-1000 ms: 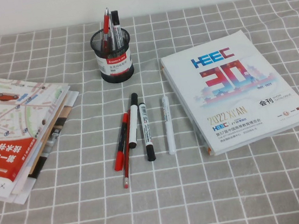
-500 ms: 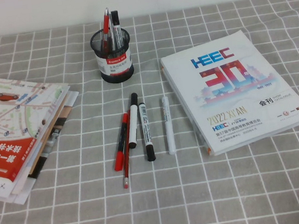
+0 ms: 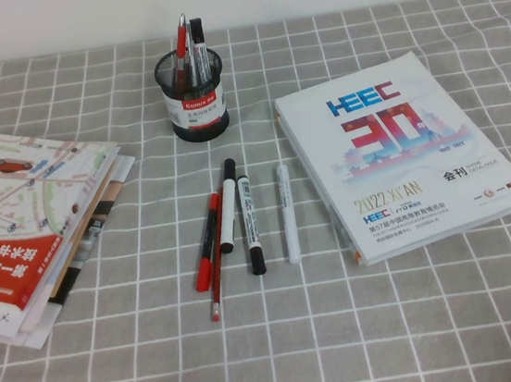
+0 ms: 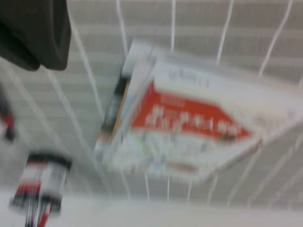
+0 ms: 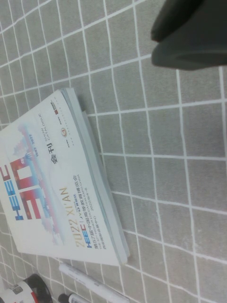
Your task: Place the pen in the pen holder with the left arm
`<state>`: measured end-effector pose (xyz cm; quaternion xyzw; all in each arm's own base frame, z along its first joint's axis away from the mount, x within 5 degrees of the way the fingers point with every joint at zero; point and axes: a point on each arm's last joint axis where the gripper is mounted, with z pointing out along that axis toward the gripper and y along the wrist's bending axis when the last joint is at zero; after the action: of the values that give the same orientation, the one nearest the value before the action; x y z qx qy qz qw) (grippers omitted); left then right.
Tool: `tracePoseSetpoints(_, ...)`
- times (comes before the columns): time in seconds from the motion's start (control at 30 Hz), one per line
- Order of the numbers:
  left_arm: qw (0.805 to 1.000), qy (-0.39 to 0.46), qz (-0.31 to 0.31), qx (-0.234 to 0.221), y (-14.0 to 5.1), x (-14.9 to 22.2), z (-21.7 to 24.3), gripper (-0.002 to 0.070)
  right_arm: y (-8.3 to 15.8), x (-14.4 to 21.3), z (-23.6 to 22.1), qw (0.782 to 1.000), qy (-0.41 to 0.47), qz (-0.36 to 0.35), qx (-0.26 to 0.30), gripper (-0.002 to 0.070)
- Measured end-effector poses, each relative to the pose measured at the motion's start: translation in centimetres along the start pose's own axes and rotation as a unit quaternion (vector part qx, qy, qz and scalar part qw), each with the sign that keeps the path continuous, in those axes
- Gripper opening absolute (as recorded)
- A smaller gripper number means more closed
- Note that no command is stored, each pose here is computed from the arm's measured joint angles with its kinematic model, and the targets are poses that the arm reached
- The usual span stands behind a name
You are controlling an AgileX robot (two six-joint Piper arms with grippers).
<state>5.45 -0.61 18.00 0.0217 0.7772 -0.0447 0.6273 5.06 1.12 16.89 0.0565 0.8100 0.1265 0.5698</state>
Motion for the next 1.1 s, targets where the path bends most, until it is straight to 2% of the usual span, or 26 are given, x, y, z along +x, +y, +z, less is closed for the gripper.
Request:
tracePoseSetpoints(0.2, 0.999, 0.048, 0.024, -0.005, 0.11, 0.88, -0.04, 0.0000, 0.00, 0.00, 0.00, 1.000, 0.000, 0.000, 0.000, -0.0015)
tracePoseSetpoints(1.1, 0.998, 0.050, 0.039, -0.009, 0.21, 0.92, -0.06, 0.0000, 0.00, 0.00, 0.00, 1.000, 0.000, 0.000, 0.000, -0.0015)
